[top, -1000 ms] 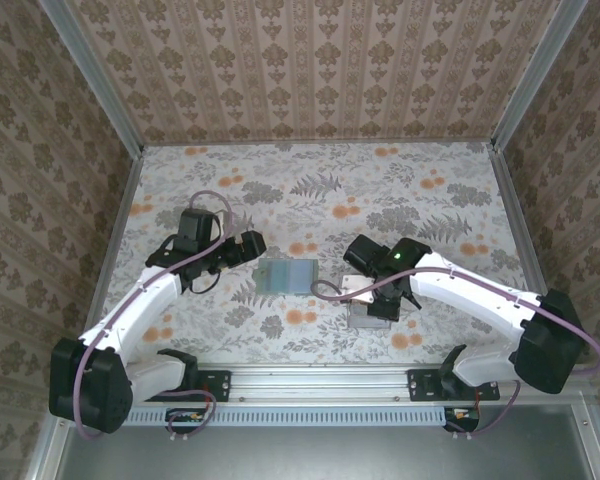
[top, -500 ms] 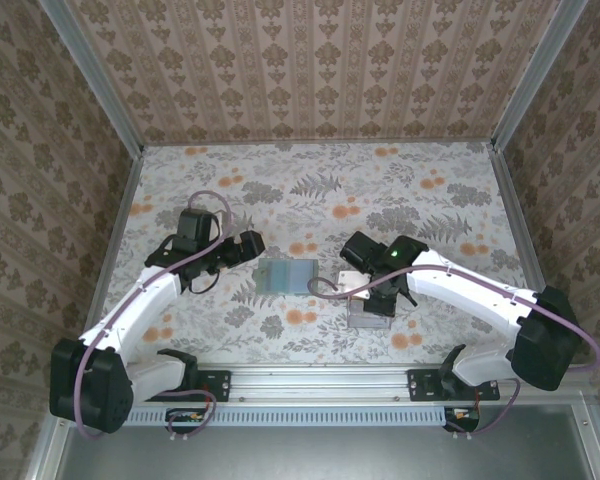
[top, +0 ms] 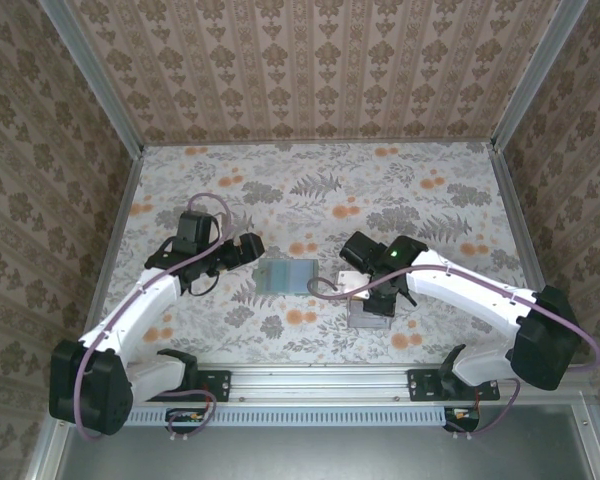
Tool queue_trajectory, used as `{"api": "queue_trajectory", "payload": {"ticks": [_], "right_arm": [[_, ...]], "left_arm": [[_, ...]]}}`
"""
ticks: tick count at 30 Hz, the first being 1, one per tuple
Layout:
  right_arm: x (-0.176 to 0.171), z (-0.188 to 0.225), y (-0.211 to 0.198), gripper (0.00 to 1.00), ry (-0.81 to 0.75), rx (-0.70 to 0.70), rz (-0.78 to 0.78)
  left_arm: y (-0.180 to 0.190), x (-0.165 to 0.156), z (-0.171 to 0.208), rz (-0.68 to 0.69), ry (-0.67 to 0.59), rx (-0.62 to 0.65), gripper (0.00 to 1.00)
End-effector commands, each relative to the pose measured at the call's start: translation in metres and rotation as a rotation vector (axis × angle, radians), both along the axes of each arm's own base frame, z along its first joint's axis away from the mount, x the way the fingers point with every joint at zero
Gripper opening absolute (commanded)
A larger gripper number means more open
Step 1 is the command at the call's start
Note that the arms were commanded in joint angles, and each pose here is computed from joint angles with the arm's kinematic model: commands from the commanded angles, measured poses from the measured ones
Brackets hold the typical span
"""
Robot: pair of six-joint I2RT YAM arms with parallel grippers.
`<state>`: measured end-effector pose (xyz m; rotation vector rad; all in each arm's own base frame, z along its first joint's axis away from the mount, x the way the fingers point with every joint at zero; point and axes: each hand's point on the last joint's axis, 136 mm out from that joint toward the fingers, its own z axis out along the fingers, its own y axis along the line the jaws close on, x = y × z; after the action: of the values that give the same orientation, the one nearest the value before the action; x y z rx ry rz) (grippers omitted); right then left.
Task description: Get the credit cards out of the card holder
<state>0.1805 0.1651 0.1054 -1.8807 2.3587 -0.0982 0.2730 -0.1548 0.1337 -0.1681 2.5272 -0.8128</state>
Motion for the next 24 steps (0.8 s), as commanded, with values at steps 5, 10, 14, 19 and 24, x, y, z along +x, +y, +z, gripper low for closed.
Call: {"api": "queue_trajectory", "payload": {"ticks": [5, 10, 14, 19, 24], "right_arm": [[0.0, -0.012, -0.007, 0.14, -0.024, -0.024, -0.003], [0.006, -0.006, -0.001, 0.05, -0.048, -0.011, -0.008], [0.009, -0.002, 0.002, 0.0, -0.049, -0.008, -0.003], [0.015, 0.005, 0.006, 0.0, -0.059, -0.004, 0.005], [0.017, 0.006, 0.007, 0.0, -0.07, -0.004, 0.01]], "left_arm": [[0.004, -0.003, 0.001, 0.015, 0.002, -0.003, 1.0], [0.004, -0.004, 0.001, 0.013, -0.003, -0.008, 0.98], [0.005, -0.004, 0.001, 0.016, 0.001, -0.005, 0.99], [0.005, -0.004, 0.0, 0.018, 0.0, -0.006, 1.0], [0.006, -0.005, 0.001, 0.019, -0.001, -0.004, 1.0]]}}
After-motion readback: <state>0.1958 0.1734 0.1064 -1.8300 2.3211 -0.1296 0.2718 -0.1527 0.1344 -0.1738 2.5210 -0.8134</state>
